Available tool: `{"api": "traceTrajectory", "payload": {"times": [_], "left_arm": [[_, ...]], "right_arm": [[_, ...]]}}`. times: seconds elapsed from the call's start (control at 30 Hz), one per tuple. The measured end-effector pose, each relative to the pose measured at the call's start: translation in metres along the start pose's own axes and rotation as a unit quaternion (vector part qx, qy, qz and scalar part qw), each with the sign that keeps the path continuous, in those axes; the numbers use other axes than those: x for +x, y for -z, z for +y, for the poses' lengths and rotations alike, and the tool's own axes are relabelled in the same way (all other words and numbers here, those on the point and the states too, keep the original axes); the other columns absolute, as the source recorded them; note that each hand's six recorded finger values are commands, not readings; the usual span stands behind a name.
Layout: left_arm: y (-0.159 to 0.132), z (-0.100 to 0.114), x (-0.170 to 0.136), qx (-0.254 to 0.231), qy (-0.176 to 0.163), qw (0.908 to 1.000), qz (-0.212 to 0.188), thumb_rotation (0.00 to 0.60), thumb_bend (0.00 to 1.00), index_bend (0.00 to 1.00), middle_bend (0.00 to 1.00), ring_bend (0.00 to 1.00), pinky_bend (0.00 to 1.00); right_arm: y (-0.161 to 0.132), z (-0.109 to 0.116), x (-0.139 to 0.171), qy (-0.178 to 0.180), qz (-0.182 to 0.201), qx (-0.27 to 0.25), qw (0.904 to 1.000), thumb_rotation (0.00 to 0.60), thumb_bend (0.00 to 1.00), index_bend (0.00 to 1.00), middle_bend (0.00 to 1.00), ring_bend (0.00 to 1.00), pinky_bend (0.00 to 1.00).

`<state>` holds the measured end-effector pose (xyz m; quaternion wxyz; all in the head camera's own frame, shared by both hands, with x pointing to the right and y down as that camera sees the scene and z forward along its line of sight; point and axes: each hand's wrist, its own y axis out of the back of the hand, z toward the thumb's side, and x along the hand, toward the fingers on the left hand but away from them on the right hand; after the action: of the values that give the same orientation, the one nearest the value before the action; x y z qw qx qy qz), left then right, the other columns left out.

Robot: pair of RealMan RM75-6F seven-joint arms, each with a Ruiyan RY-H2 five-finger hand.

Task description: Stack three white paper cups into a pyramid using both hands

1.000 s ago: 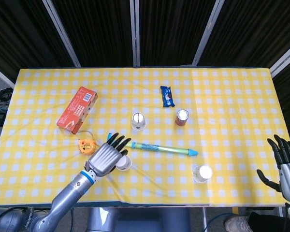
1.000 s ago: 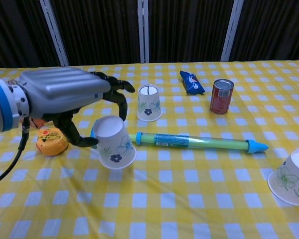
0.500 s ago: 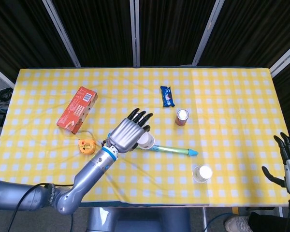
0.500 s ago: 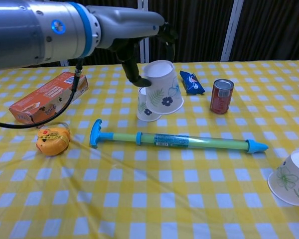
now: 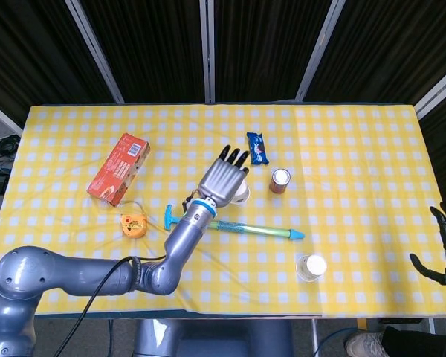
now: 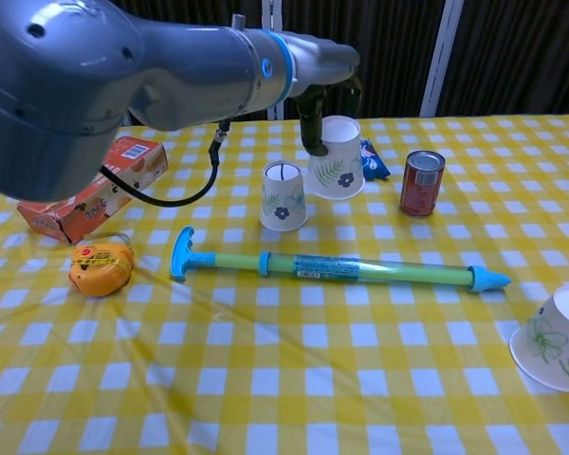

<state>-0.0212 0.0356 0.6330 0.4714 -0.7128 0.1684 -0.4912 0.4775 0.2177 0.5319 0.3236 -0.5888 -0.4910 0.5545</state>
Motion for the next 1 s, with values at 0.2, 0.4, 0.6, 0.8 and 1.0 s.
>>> {"api": "traceTrajectory", "payload": {"times": [0.2,0.4,0.6,0.8,1.0], "left_arm": [[-0.009,-0.012,0.021,-0.003,0.013,0.9999,0.007,0.600,0.34,0.35,0.00,0.00,0.00],[-0.013,-0.018,0.035,-0.001,0.019,0.9997,0.013,0.600,0.34,0.35,0.00,0.00,0.00],[-0.009,-0.024,0.043,0.001,0.025,0.9993,0.027,0.600,0.34,0.35,0.00,0.00,0.00],[-0.002,-0.034,0.049,0.011,0.030,0.9985,0.044,0.600,0.33,0.28,0.00,0.00,0.00],[0.005,-0.044,0.049,0.017,0.044,0.9971,0.060,0.600,0.25,0.00,0.00,0.00,0.00]], "right_arm": [[0.000,0.001,0.000,0.002,0.001,-0.001,1.0000,0.600,0.15,0.05,0.00,0.00,0.00],[0.001,0.000,-0.001,0.001,-0.001,0.001,1.0000,0.600,0.15,0.05,0.00,0.00,0.00],[0.002,0.001,-0.001,0.005,-0.004,0.006,1.0000,0.600,0.15,0.05,0.00,0.00,0.00],[0.005,-0.001,-0.002,0.006,-0.009,0.015,0.9998,0.600,0.15,0.06,0.00,0.00,0.00],[0.005,0.001,-0.003,0.010,-0.008,0.018,0.9998,0.600,0.15,0.07,0.00,0.00,0.00]]}}
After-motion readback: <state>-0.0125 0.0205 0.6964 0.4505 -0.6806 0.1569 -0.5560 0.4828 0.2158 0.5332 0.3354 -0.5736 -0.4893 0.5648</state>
